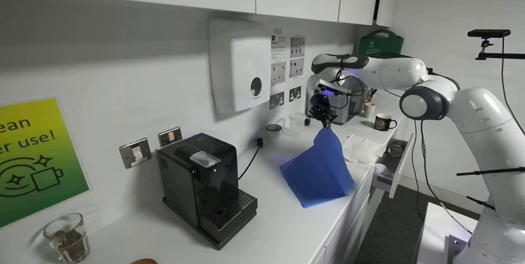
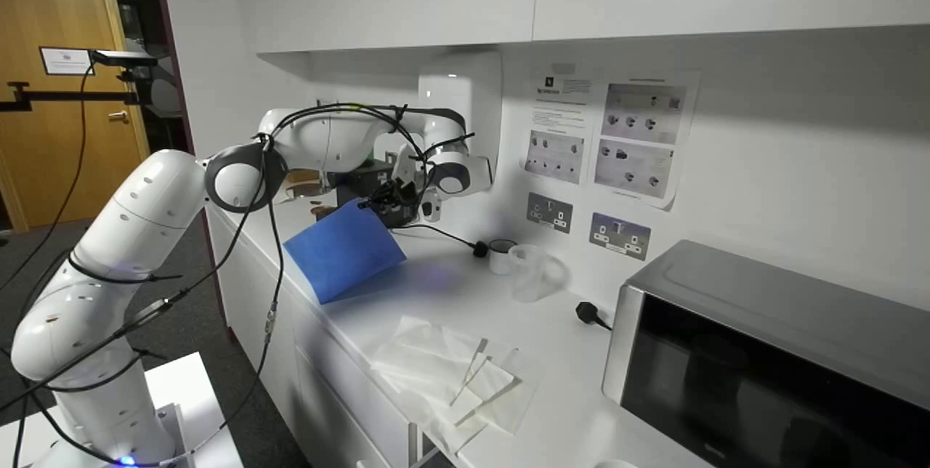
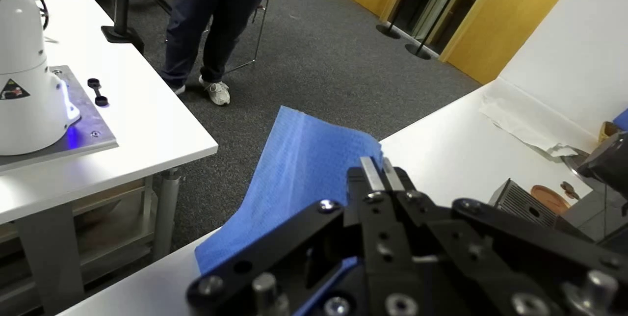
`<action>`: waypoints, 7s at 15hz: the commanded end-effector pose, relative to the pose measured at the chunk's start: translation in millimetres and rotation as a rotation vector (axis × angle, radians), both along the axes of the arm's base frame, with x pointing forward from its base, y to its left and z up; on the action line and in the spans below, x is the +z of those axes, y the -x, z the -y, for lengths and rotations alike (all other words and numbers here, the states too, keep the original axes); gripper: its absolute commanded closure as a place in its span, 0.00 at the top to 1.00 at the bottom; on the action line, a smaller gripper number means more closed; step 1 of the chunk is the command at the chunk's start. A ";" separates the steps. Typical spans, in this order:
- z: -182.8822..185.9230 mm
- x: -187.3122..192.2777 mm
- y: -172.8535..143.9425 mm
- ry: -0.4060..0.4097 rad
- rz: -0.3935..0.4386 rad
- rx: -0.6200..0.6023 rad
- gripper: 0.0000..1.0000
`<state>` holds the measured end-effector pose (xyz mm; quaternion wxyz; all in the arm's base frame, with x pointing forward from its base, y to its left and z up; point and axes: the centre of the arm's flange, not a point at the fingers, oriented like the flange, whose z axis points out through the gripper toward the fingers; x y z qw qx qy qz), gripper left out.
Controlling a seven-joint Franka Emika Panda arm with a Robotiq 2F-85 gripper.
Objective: Fold the blue cloth
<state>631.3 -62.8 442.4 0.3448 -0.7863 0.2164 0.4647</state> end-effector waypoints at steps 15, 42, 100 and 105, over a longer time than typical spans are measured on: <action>-8.9 -10.1 -17.1 0.008 -0.038 0.008 0.00; -39.4 -21.8 -88.5 0.135 -0.171 -0.036 0.00; -29.2 22.8 -35.3 0.606 0.796 0.502 1.00; -32.2 38.3 -88.8 0.600 0.761 0.491 1.00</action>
